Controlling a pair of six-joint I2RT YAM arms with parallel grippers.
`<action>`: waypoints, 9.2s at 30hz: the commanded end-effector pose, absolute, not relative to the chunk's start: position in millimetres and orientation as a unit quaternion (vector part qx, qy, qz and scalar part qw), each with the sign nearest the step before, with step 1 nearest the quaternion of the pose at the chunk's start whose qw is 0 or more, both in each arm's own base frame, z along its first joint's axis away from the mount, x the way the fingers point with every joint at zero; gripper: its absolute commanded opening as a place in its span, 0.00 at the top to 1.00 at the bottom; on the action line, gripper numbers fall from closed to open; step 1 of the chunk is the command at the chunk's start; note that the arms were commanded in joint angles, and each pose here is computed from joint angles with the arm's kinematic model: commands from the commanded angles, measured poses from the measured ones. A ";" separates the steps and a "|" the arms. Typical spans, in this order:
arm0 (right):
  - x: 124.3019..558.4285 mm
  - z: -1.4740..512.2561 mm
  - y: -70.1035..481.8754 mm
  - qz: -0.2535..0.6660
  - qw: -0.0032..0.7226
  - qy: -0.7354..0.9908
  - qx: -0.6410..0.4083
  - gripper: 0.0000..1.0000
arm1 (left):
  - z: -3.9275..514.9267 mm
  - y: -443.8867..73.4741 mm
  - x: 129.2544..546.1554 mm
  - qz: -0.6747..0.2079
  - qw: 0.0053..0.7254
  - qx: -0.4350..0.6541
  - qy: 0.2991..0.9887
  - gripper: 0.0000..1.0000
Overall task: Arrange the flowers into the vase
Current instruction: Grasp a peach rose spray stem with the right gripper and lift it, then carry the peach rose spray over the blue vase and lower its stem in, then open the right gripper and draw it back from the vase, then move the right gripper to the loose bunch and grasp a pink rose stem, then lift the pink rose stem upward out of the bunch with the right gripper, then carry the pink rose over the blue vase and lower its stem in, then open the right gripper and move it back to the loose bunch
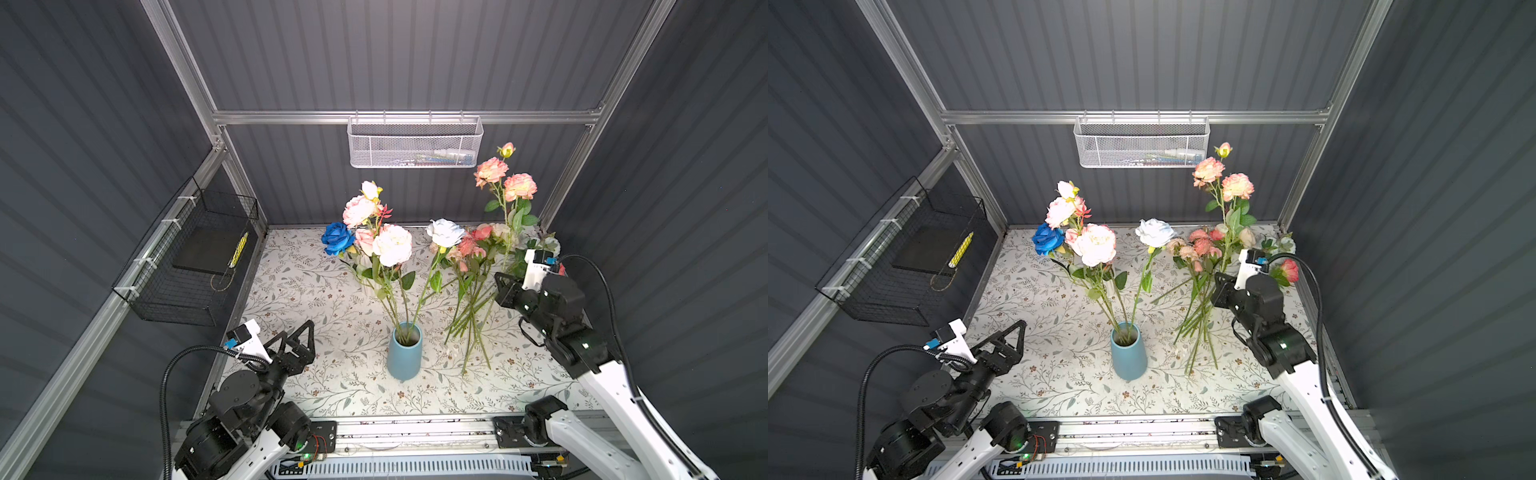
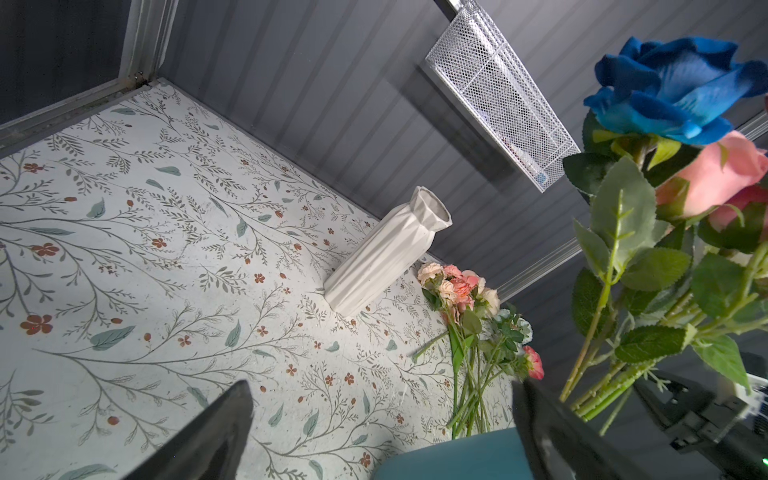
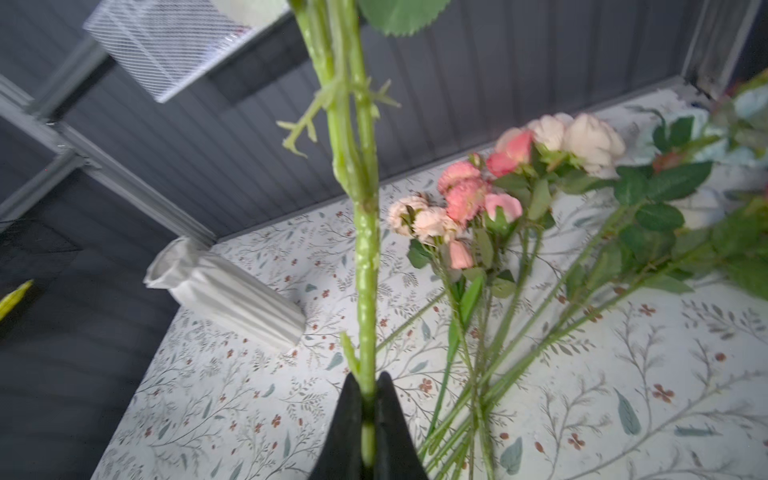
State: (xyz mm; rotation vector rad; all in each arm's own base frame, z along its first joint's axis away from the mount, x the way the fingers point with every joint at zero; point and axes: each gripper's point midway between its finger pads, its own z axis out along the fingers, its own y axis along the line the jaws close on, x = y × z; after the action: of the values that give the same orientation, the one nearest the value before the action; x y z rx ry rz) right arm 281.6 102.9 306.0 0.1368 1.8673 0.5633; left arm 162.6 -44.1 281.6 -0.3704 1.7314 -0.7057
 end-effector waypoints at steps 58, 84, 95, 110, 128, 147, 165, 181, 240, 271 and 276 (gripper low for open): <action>185.2 346.0 323.9 0.417 0.585 0.654 -0.238 0.82 | 277.5 -43.0 167.5 -0.288 0.571 -0.174 0.749 0.00; 175.0 277.1 233.4 0.366 0.528 0.756 -0.125 0.32 | 261.5 -66.7 177.3 -0.293 0.553 -0.139 0.768 0.00; 263.3 178.1 146.0 0.244 0.408 0.876 0.080 0.44 | 255.3 -76.0 180.2 -0.297 0.541 -0.127 0.776 0.00; 387.8 82.6 86.8 0.175 0.290 0.921 0.192 0.55 | 250.6 -78.3 179.1 -0.303 0.533 -0.128 0.780 0.00; 419.4 46.3 80.1 0.139 0.253 0.936 0.203 0.82 | 247.9 -74.7 178.8 -0.296 0.534 -0.133 0.781 0.00; 384.6 140.5 74.4 0.157 0.368 0.904 0.150 1.00 | 253.0 -74.3 179.2 -0.300 0.538 -0.137 0.776 0.00; 258.3 402.6 125.3 0.292 0.615 0.733 -0.022 1.00 | 260.2 -73.5 180.7 -0.300 0.542 -0.141 0.772 0.00; 182.8 554.2 215.4 0.487 0.663 0.547 -0.153 1.00 | 261.9 -69.6 179.9 -0.297 0.545 -0.147 0.770 0.00; 182.6 287.1 235.7 0.381 0.546 0.738 -0.111 0.38 | 251.7 -81.6 186.7 -0.292 0.533 -0.131 0.783 0.00; 385.8 45.6 100.4 -0.025 0.183 0.983 0.022 0.61 | 241.2 -83.7 184.5 -0.302 0.523 -0.135 0.786 0.00; 393.9 36.2 100.9 -0.039 0.167 0.985 0.011 0.67 | 240.7 -82.4 184.4 -0.300 0.524 -0.136 0.785 0.00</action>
State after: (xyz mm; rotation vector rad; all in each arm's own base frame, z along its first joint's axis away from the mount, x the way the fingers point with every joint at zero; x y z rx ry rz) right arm 396.2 110.2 39.3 0.0642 2.7648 -0.0280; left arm 185.5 -82.7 242.8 -0.3217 1.8838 -0.7076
